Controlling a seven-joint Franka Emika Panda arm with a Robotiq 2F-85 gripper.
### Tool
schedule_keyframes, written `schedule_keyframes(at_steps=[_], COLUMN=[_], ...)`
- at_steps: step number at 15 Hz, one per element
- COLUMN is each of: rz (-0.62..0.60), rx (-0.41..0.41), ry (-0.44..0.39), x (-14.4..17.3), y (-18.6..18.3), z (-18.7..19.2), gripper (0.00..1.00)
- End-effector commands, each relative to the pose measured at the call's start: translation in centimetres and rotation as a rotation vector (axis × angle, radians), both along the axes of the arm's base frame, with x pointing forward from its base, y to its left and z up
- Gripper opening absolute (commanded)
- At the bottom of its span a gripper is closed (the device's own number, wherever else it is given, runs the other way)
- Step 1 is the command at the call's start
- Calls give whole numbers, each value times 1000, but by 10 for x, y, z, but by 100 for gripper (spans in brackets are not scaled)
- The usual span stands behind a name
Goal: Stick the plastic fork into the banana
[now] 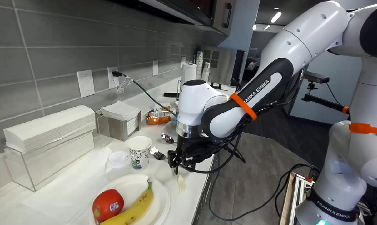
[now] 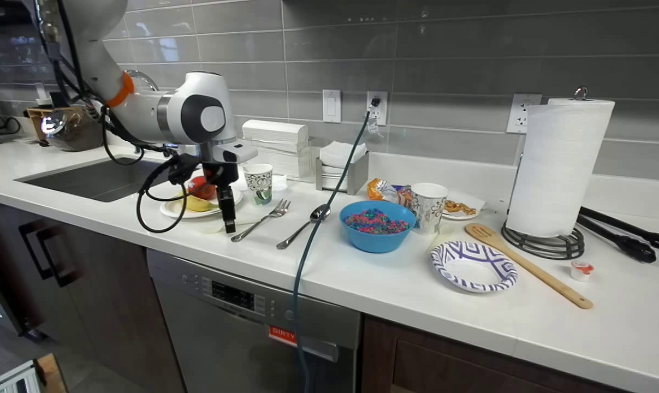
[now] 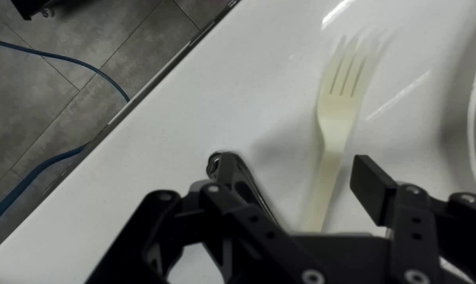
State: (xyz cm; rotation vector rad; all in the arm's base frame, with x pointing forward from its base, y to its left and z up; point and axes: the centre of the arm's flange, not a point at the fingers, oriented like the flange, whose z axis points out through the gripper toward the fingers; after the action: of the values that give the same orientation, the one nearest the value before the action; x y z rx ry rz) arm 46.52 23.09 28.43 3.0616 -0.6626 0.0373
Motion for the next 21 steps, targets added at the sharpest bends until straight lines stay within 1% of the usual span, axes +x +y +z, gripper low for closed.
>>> schedule_keyframes(at_steps=[1,5,6,7,10,12,13,14,15,16,17,18,19,20,21], rz=[-13,-22,-24,-26,-25,-24,-23,-21,-24,-32,-37,-45,-53,-56,-61], rx=[3,17,24,32,38,52,60,65,65,66,68,69,66,68,61], ry=[-38,-43,-37,-31,-27,-17,-13,-7,0,13,19,20,18,19,17], x=[6,13,14,15,18,19,19,19,19,17,16,14,12,11,9], y=[11,18,19,20,23,28,31,34,36,38,40,40,40,40,39], z=[-7,-12,-13,-15,-18,-19,-18,-17,-16,-15,-14,-13,-12,-12,-11], gripper=[76,70,71,69,72,71,67,68,65,67,65,60,40,39,32])
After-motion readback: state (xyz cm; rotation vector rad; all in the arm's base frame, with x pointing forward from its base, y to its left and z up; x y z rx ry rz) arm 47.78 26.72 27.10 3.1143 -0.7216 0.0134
